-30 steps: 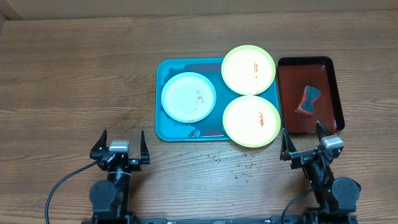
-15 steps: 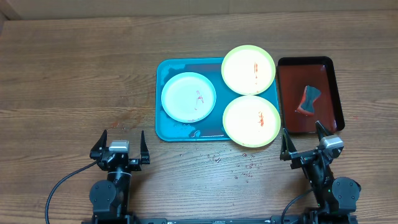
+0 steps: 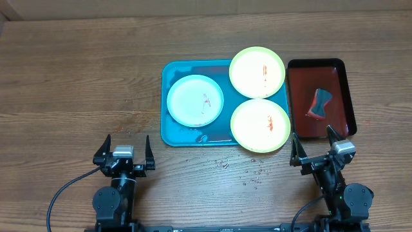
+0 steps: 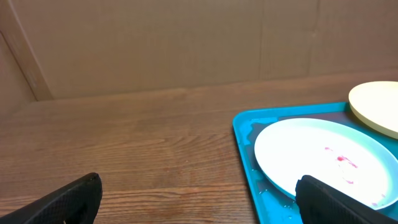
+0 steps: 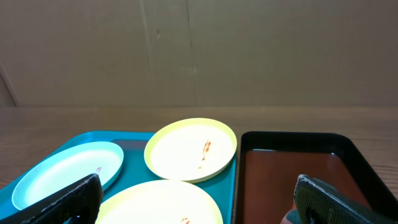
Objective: Clean dirty plates on tray and stack at the side
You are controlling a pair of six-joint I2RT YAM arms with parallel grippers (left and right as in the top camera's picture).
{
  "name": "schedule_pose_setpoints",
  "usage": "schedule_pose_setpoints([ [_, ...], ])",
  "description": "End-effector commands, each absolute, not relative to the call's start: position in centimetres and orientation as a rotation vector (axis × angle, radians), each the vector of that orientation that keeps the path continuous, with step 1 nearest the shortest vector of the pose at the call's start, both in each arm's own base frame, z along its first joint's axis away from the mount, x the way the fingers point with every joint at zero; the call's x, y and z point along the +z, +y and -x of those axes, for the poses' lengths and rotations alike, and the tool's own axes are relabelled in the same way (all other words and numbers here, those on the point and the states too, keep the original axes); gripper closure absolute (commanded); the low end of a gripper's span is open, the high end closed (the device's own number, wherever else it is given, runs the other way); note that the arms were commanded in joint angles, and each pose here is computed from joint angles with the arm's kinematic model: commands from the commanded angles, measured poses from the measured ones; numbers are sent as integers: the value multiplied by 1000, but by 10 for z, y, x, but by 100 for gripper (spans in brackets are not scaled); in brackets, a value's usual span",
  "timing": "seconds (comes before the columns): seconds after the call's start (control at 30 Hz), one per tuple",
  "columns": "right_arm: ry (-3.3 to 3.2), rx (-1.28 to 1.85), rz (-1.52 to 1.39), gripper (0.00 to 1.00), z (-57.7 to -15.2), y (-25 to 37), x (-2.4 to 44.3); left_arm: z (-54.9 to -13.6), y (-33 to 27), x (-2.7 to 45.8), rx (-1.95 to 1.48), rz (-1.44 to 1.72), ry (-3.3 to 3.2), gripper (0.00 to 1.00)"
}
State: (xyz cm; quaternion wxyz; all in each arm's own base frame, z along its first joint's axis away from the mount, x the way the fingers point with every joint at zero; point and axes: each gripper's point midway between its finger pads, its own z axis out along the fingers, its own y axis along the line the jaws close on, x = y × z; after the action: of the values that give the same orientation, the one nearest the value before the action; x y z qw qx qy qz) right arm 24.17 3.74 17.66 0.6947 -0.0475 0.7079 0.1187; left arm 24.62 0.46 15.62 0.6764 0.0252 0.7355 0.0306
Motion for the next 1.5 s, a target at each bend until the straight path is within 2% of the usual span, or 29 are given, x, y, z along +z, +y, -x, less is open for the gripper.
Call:
schedule_pose_setpoints([
  [0.0,1571,269,102,0,-242,38,176,-246,7,156,86,-53,1647,0],
  [0.6,1577,363,47,0,-241,42,177,-245,-10,173,-13,-107,1598,0],
  [0.93,1539,393,88,0,-228,49,220,-242,-11,223,-19,-111,1592,0],
  [1.2,1619,403,71,0,-227,49,254,-266,-14,252,-45,-131,1755,0],
  [1.47,1812,426,27,0,-261,48,280,-310,-33,292,-169,-251,1980,0],
])
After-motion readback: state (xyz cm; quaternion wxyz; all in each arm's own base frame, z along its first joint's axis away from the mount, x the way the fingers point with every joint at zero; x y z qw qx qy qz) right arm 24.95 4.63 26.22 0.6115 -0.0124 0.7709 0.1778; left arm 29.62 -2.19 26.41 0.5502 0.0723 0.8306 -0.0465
